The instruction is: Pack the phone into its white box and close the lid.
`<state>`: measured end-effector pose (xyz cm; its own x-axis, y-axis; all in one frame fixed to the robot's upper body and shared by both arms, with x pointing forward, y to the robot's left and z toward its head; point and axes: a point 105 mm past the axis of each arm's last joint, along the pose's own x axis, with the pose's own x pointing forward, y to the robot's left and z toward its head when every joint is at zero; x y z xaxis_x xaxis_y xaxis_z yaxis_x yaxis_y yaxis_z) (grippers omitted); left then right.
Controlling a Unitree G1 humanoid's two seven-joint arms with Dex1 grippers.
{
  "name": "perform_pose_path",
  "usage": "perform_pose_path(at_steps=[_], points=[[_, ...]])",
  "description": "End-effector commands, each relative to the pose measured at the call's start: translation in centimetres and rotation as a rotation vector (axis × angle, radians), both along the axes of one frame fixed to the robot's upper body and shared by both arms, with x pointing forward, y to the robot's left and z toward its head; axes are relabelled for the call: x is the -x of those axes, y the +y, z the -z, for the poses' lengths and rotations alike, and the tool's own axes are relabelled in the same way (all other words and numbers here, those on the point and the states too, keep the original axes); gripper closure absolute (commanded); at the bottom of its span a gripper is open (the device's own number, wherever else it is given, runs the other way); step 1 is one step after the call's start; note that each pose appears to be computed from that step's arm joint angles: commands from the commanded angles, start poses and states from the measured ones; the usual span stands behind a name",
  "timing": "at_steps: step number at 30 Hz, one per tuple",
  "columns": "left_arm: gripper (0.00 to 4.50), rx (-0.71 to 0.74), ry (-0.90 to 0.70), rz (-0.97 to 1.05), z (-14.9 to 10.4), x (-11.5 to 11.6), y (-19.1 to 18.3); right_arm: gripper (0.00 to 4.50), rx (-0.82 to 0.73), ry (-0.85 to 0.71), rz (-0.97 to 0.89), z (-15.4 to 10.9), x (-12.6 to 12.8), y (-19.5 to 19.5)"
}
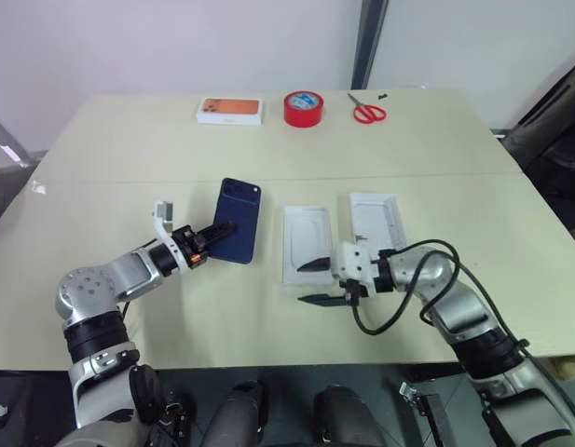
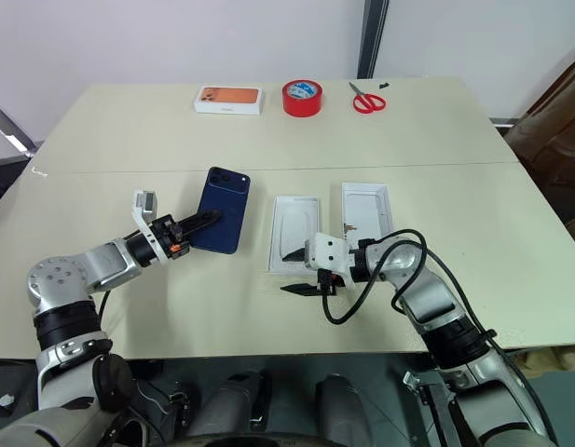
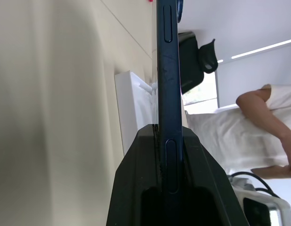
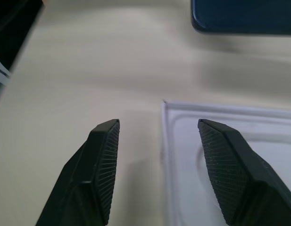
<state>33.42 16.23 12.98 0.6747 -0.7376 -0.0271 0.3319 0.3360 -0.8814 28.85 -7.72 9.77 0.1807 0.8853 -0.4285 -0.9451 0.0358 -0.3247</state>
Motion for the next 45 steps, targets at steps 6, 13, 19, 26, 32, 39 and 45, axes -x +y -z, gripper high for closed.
perform_pose_path(at_steps=[6, 13, 19, 26, 32, 39, 45], points=[[4.50, -0.013, -0.070, 0.019, -1.2, 0.2, -0.2, 3.40, 0.036, -0.007, -0.017, 0.9, 0.1, 0.1], [4.50, -0.016, -0.076, 0.016, -1.5, 0.0, -0.4, 4.47, -0.004, -0.018, -0.011, 0.1, -0.2, 0.5], [4.50, 0.037, -0.106, 0.008, -3.3, -0.5, -1.1, 4.47, -0.031, -0.039, -0.021, -0.2, 0.3, 3.1], [4.50, 0.045, -0.114, 0.056, -3.7, 0.1, -3.1, 3.52, -0.042, -0.032, 0.071, -0.1, -1.1, 4.9], [4.50, 0.041, -0.095, 0.064, -2.9, 0.6, -3.4, 0.53, -0.045, -0.047, 0.047, -1.1, -0.6, 4.5], [4.50, 0.026, -0.064, 0.069, -1.7, 0.8, -4.1, 0.53, -0.018, -0.049, 0.098, -2.5, -0.7, -0.1], [4.50, -0.010, -0.018, 0.071, 0.1, 1.0, -4.9, 0.53, 0.034, -0.074, 0.202, -2.5, -2.2, -3.6]])
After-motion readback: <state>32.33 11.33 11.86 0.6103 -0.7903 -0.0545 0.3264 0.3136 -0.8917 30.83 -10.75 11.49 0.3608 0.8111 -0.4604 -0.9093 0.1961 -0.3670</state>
